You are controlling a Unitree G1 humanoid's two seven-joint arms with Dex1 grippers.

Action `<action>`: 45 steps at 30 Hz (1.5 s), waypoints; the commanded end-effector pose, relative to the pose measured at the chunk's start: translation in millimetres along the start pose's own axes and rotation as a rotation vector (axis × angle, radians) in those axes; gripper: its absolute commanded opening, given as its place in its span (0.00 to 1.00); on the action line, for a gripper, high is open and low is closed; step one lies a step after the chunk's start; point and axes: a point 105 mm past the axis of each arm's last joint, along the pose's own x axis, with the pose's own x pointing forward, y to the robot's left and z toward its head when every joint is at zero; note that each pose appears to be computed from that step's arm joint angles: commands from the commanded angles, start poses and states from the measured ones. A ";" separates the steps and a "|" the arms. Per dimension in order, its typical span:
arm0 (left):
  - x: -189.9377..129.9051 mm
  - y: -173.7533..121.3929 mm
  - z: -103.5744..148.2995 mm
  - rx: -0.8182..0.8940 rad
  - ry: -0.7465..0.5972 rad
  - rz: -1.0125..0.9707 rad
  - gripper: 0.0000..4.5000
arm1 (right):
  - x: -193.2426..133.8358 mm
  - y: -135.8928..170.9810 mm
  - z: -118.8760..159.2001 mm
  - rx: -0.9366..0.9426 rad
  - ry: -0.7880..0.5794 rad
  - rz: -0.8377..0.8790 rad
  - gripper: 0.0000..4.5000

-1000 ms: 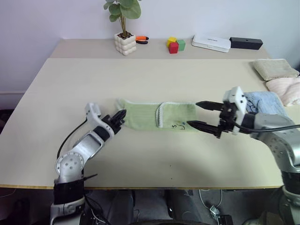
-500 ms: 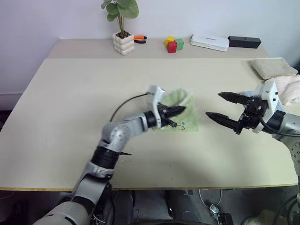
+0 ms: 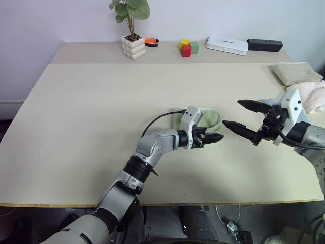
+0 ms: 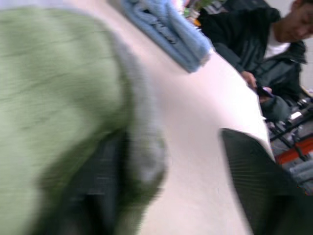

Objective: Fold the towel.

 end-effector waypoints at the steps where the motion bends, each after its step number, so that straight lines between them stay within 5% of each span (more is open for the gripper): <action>1: -7.0 -9.2 13.4 -0.022 -0.035 -0.051 0.98 | 1.2 -3.7 11.6 -0.020 -0.043 -0.011 1.00; 11: -59.3 -37.8 76.1 -0.022 -0.274 -0.194 0.94 | 13.2 -38.5 19.5 0.078 -0.140 -0.167 1.00; 13: -70.8 -30.3 82.6 -0.053 -0.312 -0.163 0.83 | 16.7 -37.2 18.6 0.080 -0.150 -0.175 1.00; 16: -85.5 3.7 89.3 -0.102 -0.411 0.015 0.52 | 23.6 -39.6 21.1 0.141 -0.198 -0.219 1.00; 19: -97.9 28.0 89.8 -0.104 -0.473 0.168 0.19 | 35.8 -32.2 24.9 0.226 -0.250 -0.239 0.81; 21: -101.8 34.4 90.9 -0.110 -0.502 0.213 0.00 | 47.7 -22.1 28.7 0.211 -0.264 -0.266 0.60; 26: -93.7 38.7 90.3 -0.108 -0.520 0.272 0.00 | 73.4 -4.0 40.5 0.246 -0.320 -0.394 0.02; 34: -66.7 46.2 67.3 -0.100 -0.462 0.382 0.00 | 92.1 38.1 -24.3 0.250 -0.082 -0.545 0.01; 45: -57.8 77.4 18.7 -0.056 -0.274 0.534 0.00 | 63.7 14.0 -108.7 0.152 0.164 -0.824 0.01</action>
